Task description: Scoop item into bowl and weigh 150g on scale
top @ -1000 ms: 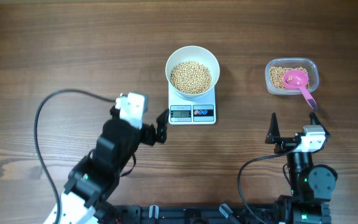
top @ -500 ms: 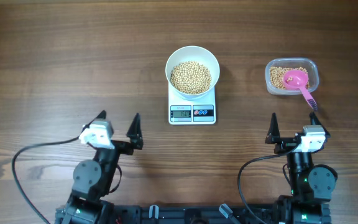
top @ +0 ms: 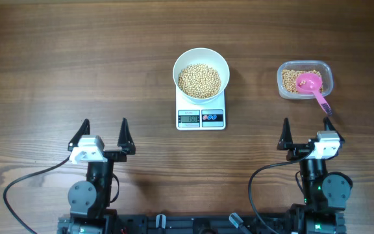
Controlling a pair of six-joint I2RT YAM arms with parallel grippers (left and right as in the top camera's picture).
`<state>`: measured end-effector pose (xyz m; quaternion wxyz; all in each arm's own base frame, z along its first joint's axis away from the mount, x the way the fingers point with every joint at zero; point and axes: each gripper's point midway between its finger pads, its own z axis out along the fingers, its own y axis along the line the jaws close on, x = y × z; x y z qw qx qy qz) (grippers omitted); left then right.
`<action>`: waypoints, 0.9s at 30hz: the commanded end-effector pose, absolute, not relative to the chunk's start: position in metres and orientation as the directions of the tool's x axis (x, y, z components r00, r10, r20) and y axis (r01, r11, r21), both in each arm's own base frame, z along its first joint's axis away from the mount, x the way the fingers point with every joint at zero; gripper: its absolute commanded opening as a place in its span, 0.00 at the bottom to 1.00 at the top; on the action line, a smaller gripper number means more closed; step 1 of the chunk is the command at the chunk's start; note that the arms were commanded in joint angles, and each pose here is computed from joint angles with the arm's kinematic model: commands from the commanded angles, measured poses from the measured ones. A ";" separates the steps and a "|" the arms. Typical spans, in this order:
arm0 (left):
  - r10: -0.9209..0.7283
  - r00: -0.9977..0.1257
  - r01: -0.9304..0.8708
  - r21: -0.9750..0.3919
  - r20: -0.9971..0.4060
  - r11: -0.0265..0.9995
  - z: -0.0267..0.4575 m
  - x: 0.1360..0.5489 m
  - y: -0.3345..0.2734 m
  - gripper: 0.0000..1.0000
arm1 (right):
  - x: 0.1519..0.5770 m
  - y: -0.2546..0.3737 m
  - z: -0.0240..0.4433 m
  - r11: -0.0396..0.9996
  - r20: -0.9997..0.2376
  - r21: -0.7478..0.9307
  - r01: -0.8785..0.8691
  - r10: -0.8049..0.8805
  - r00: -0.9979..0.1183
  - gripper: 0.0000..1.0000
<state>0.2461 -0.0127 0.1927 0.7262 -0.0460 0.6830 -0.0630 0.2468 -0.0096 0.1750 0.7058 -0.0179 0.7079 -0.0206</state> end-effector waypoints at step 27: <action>-0.080 -0.075 0.074 -0.085 -0.994 0.994 0.158 0.246 -0.014 1.00 | 0.246 -0.006 0.177 0.998 -0.998 -0.070 -0.012 -0.069 0.010 1.00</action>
